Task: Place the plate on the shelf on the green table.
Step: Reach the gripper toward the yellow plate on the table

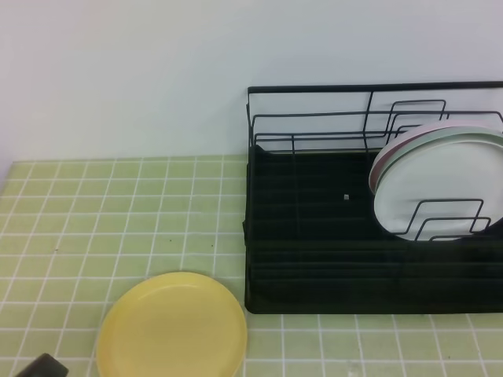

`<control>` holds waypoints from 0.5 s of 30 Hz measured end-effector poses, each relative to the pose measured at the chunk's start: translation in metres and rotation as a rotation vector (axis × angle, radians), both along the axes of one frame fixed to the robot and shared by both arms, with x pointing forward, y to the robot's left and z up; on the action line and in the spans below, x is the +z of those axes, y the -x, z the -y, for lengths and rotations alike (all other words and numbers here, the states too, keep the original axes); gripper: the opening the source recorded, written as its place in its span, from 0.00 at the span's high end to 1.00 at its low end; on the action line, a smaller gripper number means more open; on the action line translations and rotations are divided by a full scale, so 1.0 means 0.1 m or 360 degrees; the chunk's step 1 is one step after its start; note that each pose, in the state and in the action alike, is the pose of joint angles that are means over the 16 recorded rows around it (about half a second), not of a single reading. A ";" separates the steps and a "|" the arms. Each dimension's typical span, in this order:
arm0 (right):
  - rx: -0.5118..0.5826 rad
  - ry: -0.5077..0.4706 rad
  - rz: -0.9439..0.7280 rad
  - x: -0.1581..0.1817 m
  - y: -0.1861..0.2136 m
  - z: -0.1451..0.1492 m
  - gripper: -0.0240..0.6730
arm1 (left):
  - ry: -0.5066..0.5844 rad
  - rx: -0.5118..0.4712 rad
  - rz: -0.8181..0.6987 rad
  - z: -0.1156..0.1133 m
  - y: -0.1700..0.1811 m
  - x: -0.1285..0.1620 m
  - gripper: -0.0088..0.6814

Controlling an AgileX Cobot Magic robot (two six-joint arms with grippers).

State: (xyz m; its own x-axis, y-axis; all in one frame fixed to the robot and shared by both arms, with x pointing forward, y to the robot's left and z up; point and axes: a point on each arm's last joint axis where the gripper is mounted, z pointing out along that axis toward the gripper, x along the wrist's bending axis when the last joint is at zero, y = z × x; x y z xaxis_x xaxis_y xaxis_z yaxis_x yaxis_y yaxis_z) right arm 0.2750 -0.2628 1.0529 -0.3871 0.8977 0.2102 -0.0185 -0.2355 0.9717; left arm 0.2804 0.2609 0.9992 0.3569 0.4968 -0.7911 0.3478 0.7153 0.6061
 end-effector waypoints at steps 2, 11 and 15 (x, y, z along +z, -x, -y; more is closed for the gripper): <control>-0.0023 0.0018 -0.0003 0.04 -0.03 0.01 0.97 | -0.0040 -0.0003 0.0036 0.00 0.01 0.07 0.99; -0.0006 0.0180 -0.0126 0.15 -0.27 0.02 0.97 | -0.0363 -0.0150 0.0107 0.08 0.03 0.42 0.99; 0.0107 0.0318 -0.0219 0.15 -0.38 -0.03 0.97 | -0.0550 -0.0214 0.0013 0.11 -0.03 0.47 0.99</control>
